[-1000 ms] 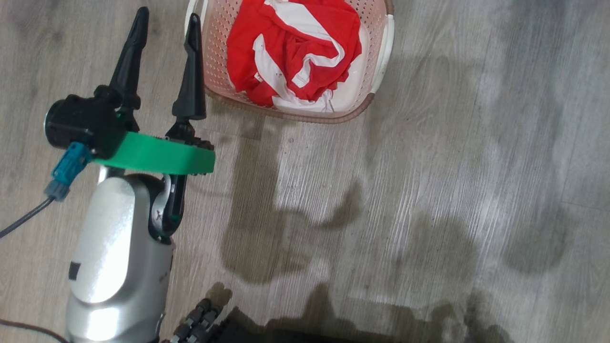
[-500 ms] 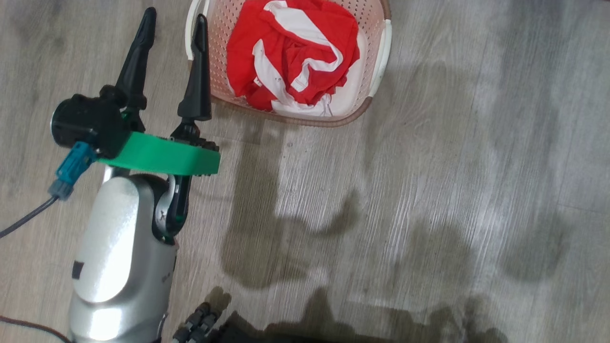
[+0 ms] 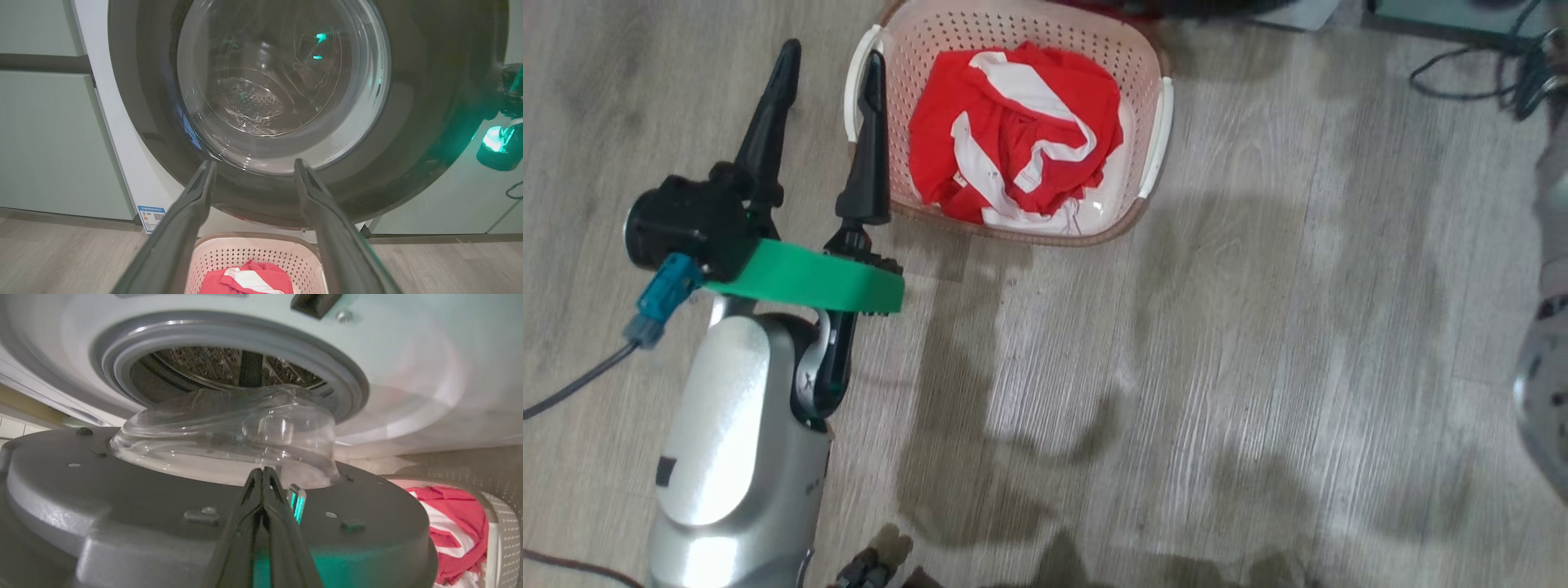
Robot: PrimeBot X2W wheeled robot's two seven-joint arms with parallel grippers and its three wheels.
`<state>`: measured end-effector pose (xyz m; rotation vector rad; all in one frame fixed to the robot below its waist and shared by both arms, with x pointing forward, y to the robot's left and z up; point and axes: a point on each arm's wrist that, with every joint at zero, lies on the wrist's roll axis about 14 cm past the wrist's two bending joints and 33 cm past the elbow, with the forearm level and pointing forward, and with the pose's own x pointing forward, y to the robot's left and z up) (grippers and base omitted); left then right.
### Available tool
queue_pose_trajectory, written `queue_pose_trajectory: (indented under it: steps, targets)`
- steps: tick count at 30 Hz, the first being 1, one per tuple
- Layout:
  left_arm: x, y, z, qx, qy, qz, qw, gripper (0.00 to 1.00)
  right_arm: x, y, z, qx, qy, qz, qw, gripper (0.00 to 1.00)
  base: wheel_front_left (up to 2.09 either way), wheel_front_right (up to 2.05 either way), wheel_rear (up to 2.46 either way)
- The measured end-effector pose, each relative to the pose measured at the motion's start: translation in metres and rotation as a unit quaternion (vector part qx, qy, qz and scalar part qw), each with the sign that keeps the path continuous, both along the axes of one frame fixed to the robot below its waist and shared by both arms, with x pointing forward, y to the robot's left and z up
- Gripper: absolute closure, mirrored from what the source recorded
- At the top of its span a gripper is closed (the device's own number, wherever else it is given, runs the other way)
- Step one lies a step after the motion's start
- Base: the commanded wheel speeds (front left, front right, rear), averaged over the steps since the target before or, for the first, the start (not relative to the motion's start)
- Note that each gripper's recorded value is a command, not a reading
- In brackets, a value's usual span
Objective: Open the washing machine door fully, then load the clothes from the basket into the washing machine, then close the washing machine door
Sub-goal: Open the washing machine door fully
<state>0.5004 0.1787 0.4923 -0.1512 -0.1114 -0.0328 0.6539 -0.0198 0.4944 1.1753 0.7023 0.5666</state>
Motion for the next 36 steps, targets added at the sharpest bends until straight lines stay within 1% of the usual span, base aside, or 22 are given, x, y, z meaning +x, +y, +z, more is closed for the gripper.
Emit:
queue_pose_trajectory:
  steps: [7, 12, 22, 26, 32, 36]
  targets:
    - [-0.012, 0.003, 0.006, 0.001, 0.001, 0.008, 1.000, 0.00, -0.033, 0.016, -0.003, 0.014, 0.013, 0.049, 0.999, 1.00, 0.00, 0.00, 0.00]
    - [-0.024, 0.011, 0.011, -0.002, 0.002, 0.026, 1.000, 0.00, -0.060, 0.027, -0.003, 0.022, 0.020, 0.081, 0.996, 1.00, 0.00, 0.00, 0.00]
    - [-0.059, 0.034, 0.024, -0.007, -0.001, 0.067, 0.998, 0.00, -0.114, 0.055, -0.003, 0.032, 0.030, 0.153, 0.987, 1.00, 0.00, 0.00, 0.00]
    - [-0.075, 0.045, 0.027, -0.005, 0.001, 0.088, 0.996, 0.00, -0.139, 0.074, 0.001, 0.043, 0.031, 0.190, 0.980, 1.00, 0.00, 0.00, 0.00]
    - [-0.098, 0.061, 0.032, -0.005, -0.001, 0.116, 0.993, 0.00, -0.177, 0.109, 0.005, 0.061, 0.035, 0.247, 0.966, 1.00, 0.00, 0.00, 0.00]
    - [-0.110, 0.071, 0.036, -0.006, -0.004, 0.134, 0.991, 0.00, -0.195, 0.128, 0.008, 0.067, 0.034, 0.272, 0.959, 1.00, 0.00, 0.00, 0.00]
